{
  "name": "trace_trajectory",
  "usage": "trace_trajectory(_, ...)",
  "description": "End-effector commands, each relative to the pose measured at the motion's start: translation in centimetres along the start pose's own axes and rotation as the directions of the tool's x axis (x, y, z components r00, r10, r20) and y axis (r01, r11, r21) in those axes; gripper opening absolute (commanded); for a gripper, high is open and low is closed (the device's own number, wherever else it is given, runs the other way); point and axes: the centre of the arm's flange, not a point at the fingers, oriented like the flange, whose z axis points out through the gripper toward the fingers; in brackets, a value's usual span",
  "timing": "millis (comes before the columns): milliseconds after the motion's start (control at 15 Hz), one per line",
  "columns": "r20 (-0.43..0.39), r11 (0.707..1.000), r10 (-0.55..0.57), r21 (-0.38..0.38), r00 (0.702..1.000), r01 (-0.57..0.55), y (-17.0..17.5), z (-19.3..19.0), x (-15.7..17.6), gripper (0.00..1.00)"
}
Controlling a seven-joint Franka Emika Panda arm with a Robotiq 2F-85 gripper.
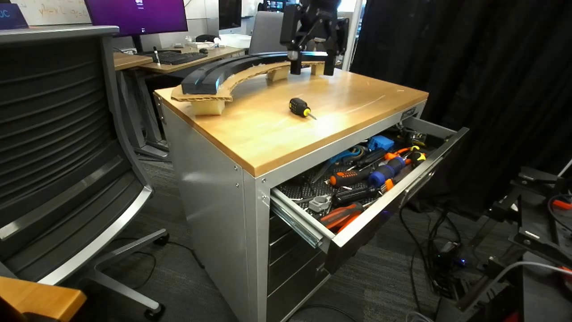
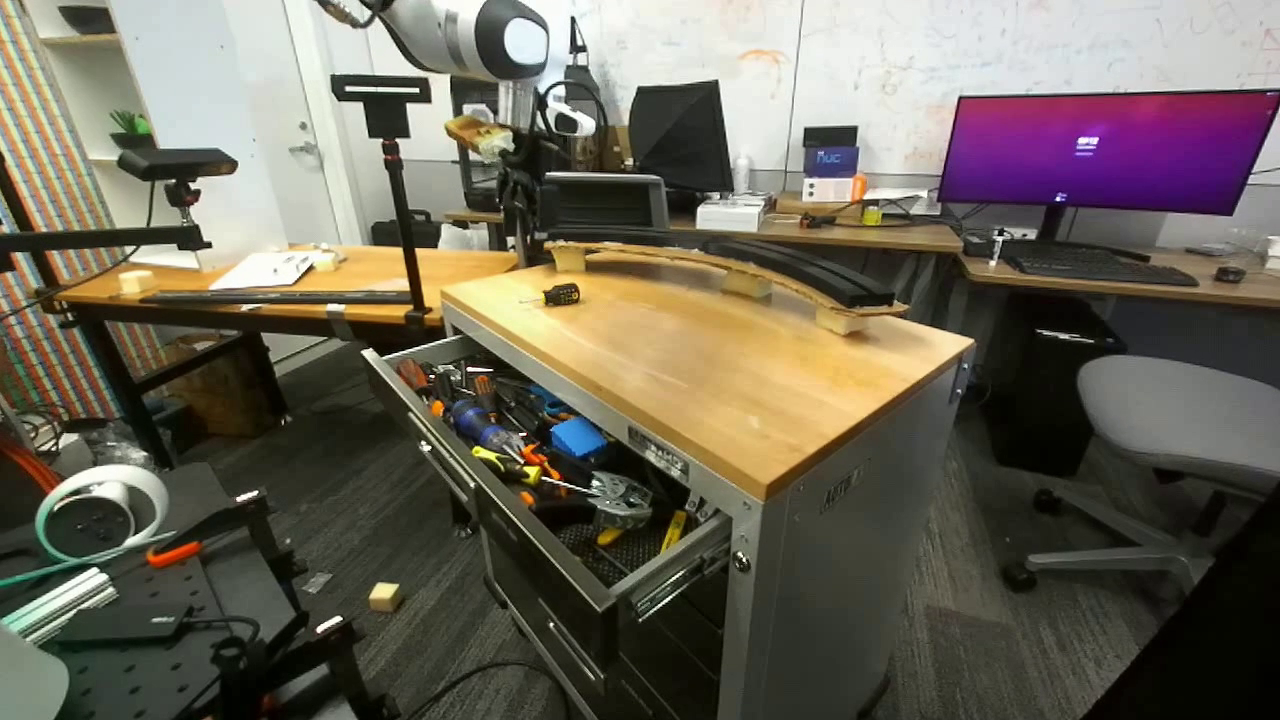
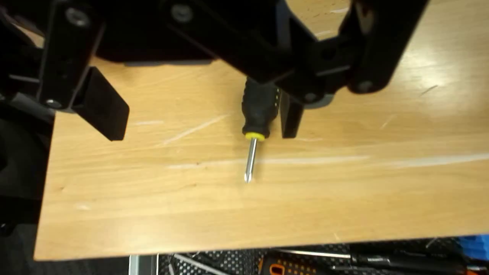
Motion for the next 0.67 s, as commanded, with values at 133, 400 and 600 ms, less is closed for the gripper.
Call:
trace_trajectory(133,-0.076,0.985,0.119,-0.117,0.99,-0.127,-2.2,2.4,8.5,1.0)
trace_trajectory(400,-0.094,0.97,0.183,-0.146,0.979,-0.195,-1.3,3.8,9.9,0.75)
trace_trajectory(600,-0.02,0.975,0.182,-0.126,0.983,-0.183,-0.8,4.1,9.5,0.64)
